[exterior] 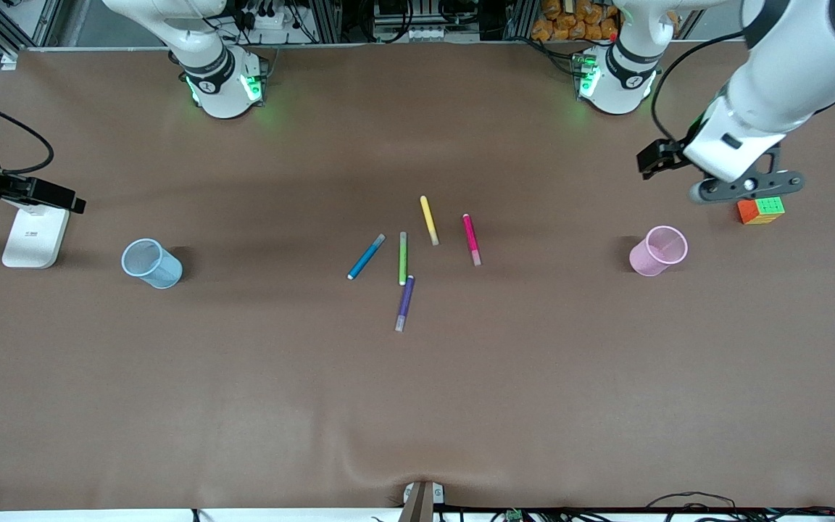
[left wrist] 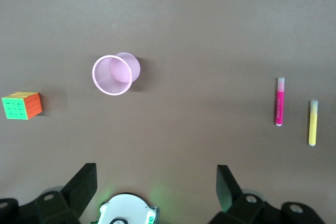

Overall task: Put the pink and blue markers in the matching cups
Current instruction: 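Move the left gripper from the pink cup toward the markers, then lower the left gripper onto the pink marker while the right gripper advances, then close the left gripper on the pink marker while the right gripper reaches markers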

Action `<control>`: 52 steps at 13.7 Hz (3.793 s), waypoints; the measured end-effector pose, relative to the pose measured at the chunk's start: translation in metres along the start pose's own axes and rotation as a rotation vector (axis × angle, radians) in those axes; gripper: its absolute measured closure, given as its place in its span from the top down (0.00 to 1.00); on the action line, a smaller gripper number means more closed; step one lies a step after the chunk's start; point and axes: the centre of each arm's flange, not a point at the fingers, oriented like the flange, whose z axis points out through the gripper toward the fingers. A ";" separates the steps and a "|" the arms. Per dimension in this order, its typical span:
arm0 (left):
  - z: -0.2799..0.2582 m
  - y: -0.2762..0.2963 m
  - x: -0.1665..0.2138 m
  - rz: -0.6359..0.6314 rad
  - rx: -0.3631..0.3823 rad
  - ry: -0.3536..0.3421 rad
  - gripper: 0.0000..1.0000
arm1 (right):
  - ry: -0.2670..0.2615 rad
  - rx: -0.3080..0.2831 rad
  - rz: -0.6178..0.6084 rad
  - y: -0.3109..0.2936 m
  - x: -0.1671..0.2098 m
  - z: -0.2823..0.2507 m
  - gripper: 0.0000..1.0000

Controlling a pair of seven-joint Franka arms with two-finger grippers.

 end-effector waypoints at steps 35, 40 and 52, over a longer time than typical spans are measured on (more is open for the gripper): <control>0.324 0.278 0.011 -0.208 -0.007 -0.340 1.00 | 0.134 0.011 0.208 -0.119 -0.004 0.003 1.00; 0.349 0.276 0.015 -0.204 0.017 -0.341 1.00 | 0.120 0.004 0.211 -0.117 -0.004 0.008 1.00; 0.376 0.275 0.024 -0.239 0.008 -0.325 1.00 | 0.071 -0.022 0.205 -0.141 -0.012 0.035 1.00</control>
